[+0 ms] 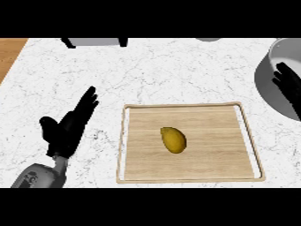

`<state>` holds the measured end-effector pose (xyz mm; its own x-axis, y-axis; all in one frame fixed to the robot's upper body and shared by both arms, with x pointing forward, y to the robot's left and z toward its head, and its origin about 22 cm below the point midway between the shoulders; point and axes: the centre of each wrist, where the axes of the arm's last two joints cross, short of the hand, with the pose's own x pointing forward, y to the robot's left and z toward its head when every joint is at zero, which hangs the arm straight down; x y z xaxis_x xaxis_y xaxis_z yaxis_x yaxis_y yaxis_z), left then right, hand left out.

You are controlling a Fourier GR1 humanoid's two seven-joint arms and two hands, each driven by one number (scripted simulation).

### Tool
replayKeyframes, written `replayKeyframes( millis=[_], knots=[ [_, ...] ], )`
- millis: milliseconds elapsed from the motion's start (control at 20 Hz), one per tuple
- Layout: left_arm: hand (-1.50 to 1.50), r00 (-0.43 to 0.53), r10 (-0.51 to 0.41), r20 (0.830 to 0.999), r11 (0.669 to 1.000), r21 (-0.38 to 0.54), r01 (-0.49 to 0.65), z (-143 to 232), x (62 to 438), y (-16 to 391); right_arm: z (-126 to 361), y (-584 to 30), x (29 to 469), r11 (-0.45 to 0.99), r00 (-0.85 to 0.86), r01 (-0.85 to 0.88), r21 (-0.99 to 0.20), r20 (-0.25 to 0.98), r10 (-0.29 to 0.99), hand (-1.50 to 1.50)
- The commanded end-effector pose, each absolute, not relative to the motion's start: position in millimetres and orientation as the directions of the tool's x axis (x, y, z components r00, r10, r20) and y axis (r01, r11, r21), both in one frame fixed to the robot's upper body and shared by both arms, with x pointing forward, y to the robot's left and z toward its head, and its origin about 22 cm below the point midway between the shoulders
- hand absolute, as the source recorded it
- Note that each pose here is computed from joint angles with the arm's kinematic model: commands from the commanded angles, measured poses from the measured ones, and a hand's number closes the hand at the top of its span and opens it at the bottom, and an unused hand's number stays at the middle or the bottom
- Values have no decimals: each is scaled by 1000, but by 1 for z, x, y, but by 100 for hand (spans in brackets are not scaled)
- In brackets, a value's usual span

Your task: Pick the lemon from the tray and place it in the pot

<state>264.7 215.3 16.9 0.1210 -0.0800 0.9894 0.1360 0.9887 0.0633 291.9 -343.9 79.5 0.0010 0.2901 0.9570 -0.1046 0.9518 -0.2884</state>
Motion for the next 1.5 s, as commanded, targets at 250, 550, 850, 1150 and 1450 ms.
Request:
replayKeyframes(
  millis=[250,550,850,1150,1450],
  knots=[
    [0,-91,-91,992,995,87,-52,33,271,234,172,-289,305,916,-768,-360,-178,614,-182,150],
    [0,-135,-57,989,995,45,-84,17,246,220,46,-295,273,973,-786,-66,-219,613,85,-150],
    [0,-132,-48,990,995,36,-91,11,250,224,30,-284,239,948,-859,-177,-264,512,-18,-150],
    [0,-133,-56,990,992,41,-118,5,236,217,45,-289,202,782,-785,-125,-611,543,299,-150],
    [0,-136,-68,988,991,51,-123,11,242,230,79,-279,202,498,-681,-164,-851,463,567,-150]
  ],
)
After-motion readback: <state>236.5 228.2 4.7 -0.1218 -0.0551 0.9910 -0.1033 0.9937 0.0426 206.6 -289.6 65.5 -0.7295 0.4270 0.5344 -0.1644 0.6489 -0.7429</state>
